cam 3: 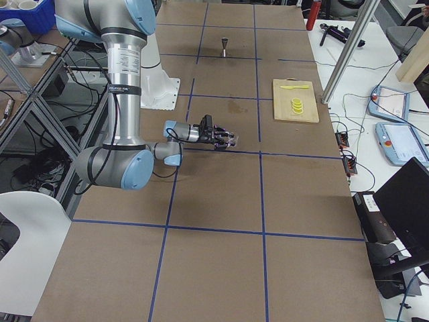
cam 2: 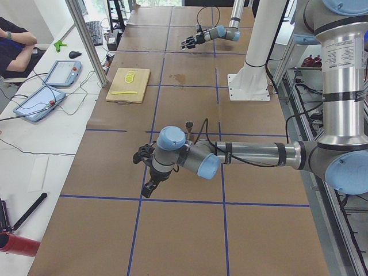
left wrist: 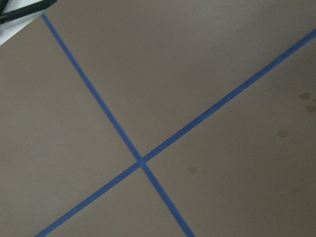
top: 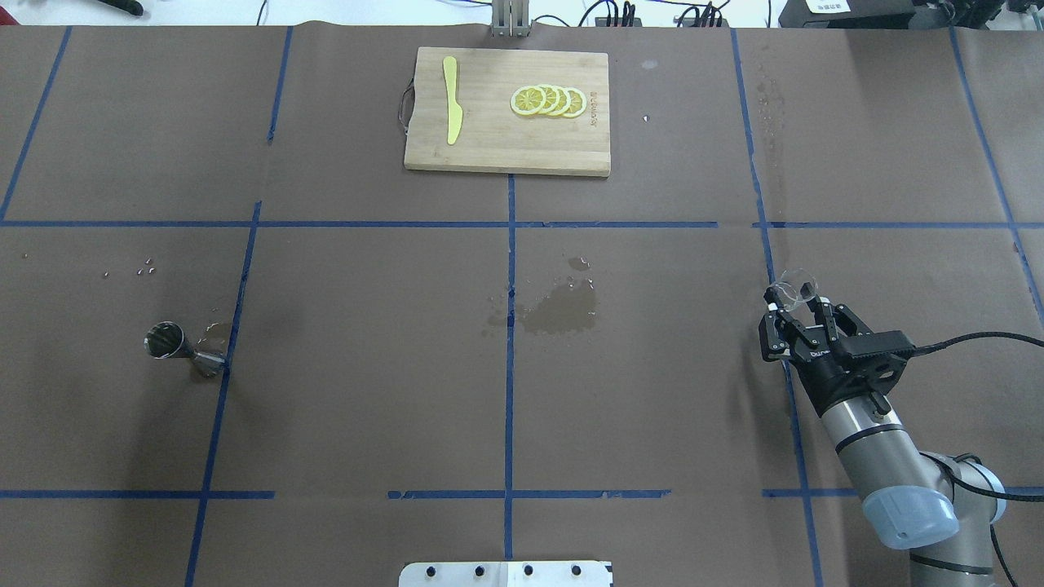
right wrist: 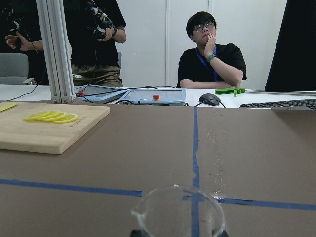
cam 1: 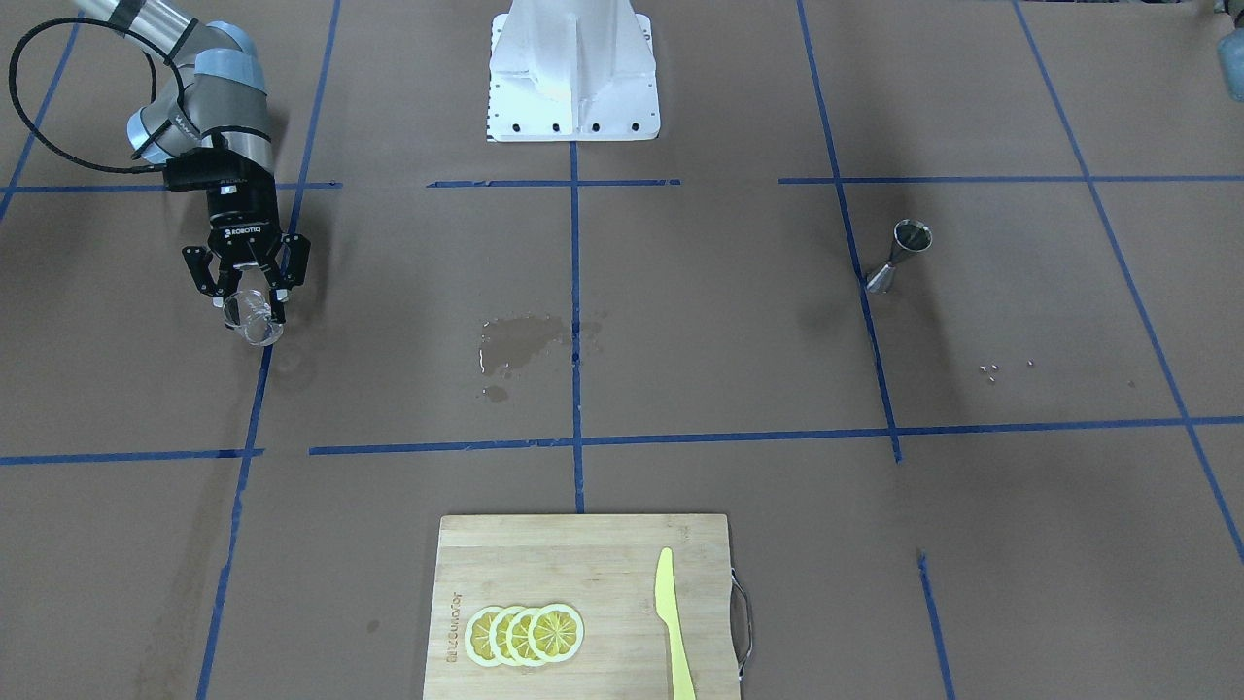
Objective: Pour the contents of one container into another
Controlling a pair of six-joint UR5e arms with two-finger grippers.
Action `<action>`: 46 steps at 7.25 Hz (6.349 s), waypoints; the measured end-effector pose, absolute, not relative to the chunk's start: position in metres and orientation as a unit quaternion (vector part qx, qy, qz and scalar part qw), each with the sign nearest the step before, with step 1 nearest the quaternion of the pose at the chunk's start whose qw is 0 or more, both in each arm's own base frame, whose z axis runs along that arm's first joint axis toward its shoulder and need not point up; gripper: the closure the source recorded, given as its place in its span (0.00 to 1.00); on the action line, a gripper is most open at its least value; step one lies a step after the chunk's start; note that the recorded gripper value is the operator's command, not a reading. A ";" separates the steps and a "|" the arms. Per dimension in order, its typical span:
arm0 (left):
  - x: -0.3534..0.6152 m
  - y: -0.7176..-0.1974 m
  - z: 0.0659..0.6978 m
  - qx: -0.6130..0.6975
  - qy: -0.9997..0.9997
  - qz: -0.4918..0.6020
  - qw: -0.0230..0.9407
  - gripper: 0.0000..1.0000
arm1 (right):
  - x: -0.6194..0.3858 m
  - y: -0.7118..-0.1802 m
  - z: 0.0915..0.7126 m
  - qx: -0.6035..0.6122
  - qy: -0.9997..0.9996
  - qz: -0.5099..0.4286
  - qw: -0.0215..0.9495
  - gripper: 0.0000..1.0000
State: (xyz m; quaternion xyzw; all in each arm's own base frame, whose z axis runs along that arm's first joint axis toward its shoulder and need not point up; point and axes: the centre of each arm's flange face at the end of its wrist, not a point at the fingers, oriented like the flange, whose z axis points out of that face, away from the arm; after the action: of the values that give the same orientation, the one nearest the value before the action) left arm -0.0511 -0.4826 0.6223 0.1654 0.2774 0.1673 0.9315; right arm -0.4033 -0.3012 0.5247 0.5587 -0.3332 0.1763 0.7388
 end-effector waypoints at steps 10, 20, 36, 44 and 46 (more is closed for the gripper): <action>-0.109 -0.426 0.671 0.049 0.402 0.042 0.913 0.00 | -0.391 -0.299 0.537 0.559 -0.331 0.176 0.740 1.00; -0.109 -0.425 0.674 0.048 0.403 0.043 0.913 0.00 | -0.400 -0.279 0.570 0.564 -0.321 0.167 0.742 0.80; -0.110 -0.430 0.669 0.053 0.402 0.045 0.913 0.00 | -0.364 -0.295 0.552 0.569 -0.316 0.164 0.742 0.00; -0.110 -0.432 0.664 0.079 0.399 0.058 0.912 0.00 | -0.233 -0.418 0.495 0.361 -0.343 0.073 0.864 0.00; -0.110 -0.430 0.666 0.086 0.397 0.062 0.911 0.00 | -0.135 -0.447 0.509 0.259 -0.375 -0.009 0.890 0.00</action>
State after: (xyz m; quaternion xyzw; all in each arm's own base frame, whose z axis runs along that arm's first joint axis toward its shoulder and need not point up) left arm -0.1097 -0.4299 0.6657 0.0862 0.3974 0.0620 0.9115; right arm -0.1346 -0.4466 0.5085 0.2587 -0.3749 -0.0085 0.8902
